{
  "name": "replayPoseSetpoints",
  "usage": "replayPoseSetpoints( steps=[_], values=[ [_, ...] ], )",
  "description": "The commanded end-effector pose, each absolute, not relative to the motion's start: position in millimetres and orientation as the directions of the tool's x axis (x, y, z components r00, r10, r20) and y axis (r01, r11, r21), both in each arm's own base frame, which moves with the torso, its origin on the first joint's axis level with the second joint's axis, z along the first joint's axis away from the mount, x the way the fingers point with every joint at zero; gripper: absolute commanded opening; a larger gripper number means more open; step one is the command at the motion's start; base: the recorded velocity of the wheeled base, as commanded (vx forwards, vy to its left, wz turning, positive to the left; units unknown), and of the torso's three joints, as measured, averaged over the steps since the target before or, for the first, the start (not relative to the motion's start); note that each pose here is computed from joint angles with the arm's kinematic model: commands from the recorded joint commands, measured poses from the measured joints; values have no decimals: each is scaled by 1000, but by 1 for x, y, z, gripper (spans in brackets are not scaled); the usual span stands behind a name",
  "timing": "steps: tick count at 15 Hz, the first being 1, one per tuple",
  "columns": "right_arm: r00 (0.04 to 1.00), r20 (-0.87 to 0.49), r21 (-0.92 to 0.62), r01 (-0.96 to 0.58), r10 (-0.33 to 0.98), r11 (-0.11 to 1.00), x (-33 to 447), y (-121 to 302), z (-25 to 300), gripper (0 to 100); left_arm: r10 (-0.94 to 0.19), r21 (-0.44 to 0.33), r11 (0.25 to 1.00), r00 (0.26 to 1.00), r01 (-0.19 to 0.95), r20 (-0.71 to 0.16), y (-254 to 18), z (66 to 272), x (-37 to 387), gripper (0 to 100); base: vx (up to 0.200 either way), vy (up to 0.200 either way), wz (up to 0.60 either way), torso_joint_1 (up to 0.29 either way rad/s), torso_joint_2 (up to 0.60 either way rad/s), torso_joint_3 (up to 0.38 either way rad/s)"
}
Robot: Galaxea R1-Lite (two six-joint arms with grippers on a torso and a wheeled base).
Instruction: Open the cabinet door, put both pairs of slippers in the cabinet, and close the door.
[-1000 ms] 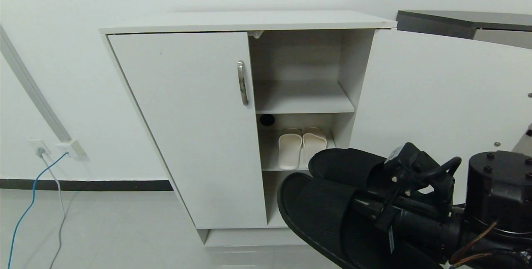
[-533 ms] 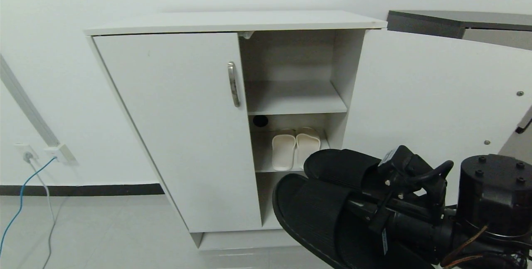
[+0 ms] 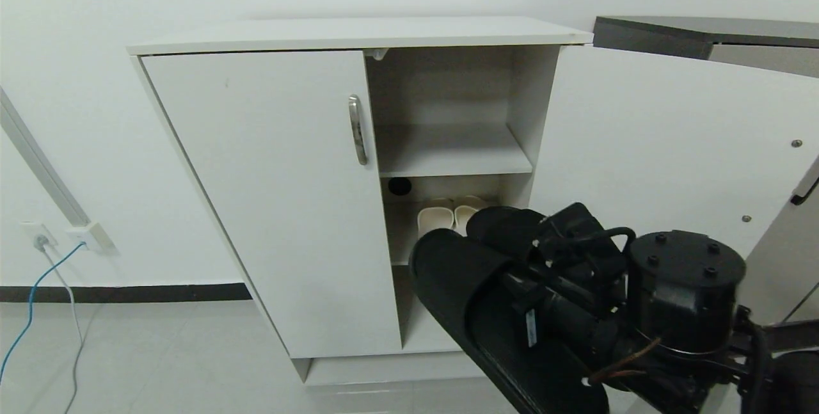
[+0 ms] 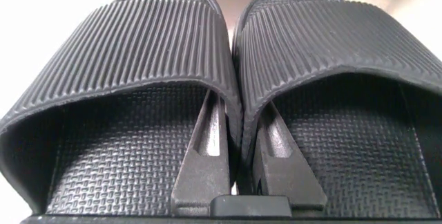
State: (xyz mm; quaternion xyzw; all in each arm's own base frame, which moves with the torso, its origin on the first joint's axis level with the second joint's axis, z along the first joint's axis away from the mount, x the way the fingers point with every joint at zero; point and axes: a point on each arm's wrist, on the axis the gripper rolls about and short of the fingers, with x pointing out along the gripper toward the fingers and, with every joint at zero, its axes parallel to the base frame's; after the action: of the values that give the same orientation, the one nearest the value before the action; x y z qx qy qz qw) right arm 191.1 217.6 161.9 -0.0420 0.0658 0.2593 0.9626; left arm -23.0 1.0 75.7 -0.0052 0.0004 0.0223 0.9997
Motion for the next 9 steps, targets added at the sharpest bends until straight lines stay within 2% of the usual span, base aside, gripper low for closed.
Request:
replayPoseSetpoints(
  steps=[1,3,5,9],
  values=[
    [892,-150,-21,-433,426,901,209,254,151,0,46,-11,999,999,-46,-3,1,76,-23,0,0,0,0,0,0,0],
    [932,-164,-28,-333,324,943,225,273,149,0,46,-11,999,999,-46,-3,1,76,-23,0,0,0,0,0,0,0],
    [957,-198,17,-212,211,977,241,292,165,0,46,-11,999,999,-46,-3,1,76,-23,0,0,0,0,0,0,0],
    [964,-209,52,-156,164,986,254,308,201,0,46,-9,999,999,-46,-3,1,76,-23,0,0,0,0,0,0,0]
  ],
)
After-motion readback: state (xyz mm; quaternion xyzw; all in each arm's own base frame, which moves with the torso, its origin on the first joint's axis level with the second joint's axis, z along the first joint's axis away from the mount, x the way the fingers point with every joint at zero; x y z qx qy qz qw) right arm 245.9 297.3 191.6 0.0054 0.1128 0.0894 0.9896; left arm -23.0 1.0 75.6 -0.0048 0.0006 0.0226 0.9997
